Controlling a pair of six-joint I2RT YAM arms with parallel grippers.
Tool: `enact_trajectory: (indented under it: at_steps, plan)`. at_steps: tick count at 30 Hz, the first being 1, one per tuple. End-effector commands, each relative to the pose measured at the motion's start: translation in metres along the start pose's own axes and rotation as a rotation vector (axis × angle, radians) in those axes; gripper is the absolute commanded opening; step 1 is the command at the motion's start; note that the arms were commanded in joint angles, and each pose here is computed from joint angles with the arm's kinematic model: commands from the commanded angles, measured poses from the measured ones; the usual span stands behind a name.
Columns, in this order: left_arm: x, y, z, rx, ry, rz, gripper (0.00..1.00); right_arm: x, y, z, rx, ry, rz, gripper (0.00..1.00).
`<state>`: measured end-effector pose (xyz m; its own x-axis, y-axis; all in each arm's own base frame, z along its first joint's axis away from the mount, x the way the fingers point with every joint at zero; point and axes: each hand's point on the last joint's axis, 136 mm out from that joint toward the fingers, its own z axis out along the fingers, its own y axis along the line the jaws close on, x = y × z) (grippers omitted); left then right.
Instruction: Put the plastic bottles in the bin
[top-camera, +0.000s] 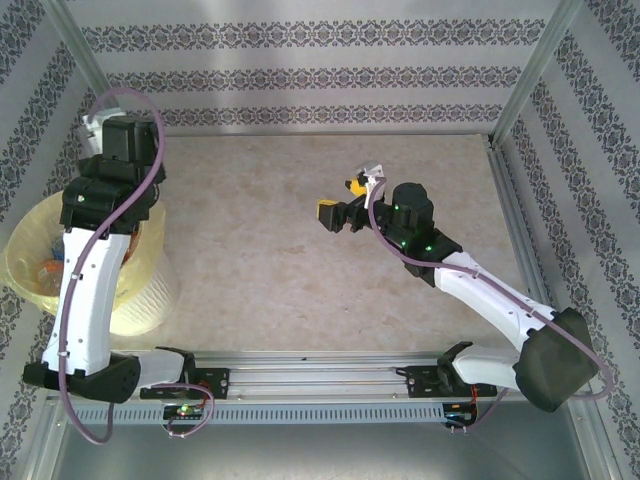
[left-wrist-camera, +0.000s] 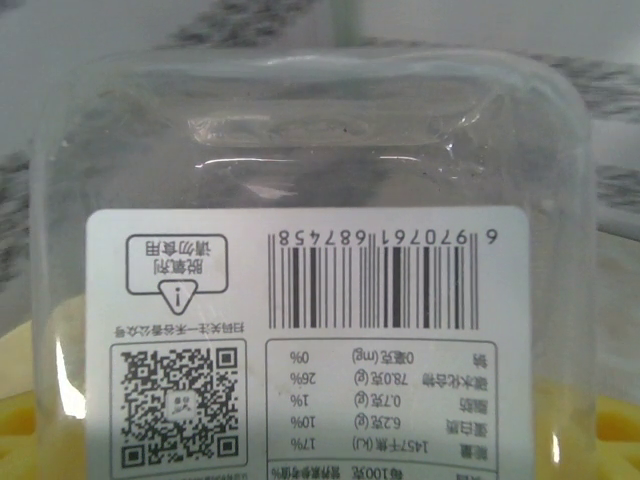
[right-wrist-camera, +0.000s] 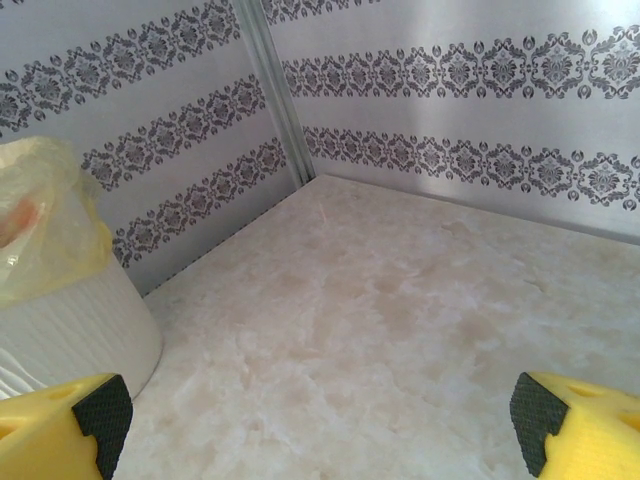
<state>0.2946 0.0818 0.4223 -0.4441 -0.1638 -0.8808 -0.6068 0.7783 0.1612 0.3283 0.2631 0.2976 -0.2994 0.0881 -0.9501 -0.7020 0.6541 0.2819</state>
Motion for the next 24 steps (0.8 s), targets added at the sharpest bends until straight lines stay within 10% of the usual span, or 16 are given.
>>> enact_trajectory:
  at_steps: [1, 13, 24]
  plan:
    - [0.017, 0.065, 0.0, -0.276, 0.06, -0.039, 0.51, -0.02, 0.013, 0.002, -0.047, -0.046, -0.044, 0.98]
    - [0.089, 0.122, 0.058, -0.349, 0.285, -0.371, 0.51, -0.031, 0.022, 0.014, -0.091, -0.021, -0.049, 0.98]
    - [0.098, 0.122, 0.065, -0.331, 0.326, -0.452, 0.96, -0.029, 0.026, 0.019, -0.09, -0.011, -0.055, 0.98]
